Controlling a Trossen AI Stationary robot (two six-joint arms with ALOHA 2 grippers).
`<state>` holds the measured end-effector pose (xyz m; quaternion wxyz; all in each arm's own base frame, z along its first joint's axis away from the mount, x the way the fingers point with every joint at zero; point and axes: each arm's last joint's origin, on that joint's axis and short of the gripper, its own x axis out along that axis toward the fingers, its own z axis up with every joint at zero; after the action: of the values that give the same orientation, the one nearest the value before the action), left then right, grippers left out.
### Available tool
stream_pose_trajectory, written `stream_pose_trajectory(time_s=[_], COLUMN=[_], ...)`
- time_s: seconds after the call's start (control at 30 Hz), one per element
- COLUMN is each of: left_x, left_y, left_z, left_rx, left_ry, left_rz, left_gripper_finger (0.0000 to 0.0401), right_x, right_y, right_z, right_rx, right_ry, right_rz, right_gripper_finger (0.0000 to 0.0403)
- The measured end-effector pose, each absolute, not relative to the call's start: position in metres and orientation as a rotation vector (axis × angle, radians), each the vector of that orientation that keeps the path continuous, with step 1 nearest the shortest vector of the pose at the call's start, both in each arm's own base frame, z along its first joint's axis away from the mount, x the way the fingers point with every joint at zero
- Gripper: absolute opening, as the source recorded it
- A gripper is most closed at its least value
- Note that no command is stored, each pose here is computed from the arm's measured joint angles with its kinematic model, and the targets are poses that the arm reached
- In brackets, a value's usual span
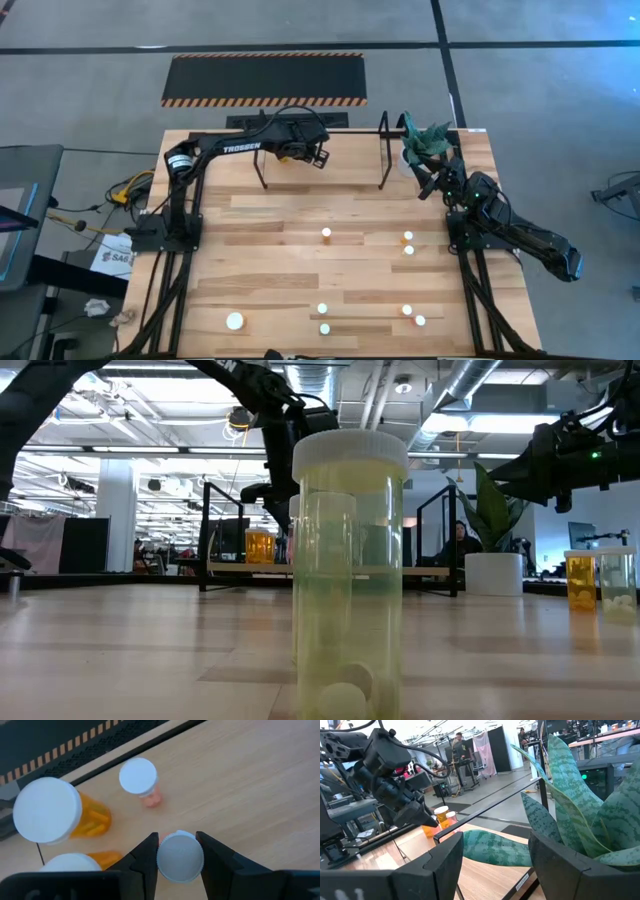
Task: Pick and place medicine bottles onto shelf by color
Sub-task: Put the top red pill bottle on the shelf aligned with the other red pill bottle
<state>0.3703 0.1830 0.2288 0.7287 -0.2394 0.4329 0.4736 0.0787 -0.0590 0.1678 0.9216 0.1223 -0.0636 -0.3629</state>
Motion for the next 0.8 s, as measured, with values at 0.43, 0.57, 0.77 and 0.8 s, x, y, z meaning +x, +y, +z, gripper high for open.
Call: stream_pose_trajectory(time_s=[0.43,0.57,0.77,0.8], left_x=[0.37,0.37,0.37,0.37], left_y=[0.182,0.182,0.183,0.184], left_z=[0.215,0.215,0.216,0.216], left_rx=[-0.575,-0.569,-0.56,-0.56], left_ry=[0.925,0.922,0.911,0.909], left_rz=[1.033,1.043,1.056,1.058], left_gripper_finger=[0.0106,0.0106,0.0106,0.0106], right_x=[0.079,0.079,0.079,0.079], right_y=[-0.059,-0.059,-0.059,-0.059], right_z=[0.168,0.168,0.168,0.168], right_rx=[0.251,0.251,0.251,0.251], right_ry=[-0.13,-0.13,-0.13,-0.13], right_rz=[-0.745,-0.745,-0.745,-0.745], right_gripper_finger=[0.0249,0.0249,0.0249,0.0249])
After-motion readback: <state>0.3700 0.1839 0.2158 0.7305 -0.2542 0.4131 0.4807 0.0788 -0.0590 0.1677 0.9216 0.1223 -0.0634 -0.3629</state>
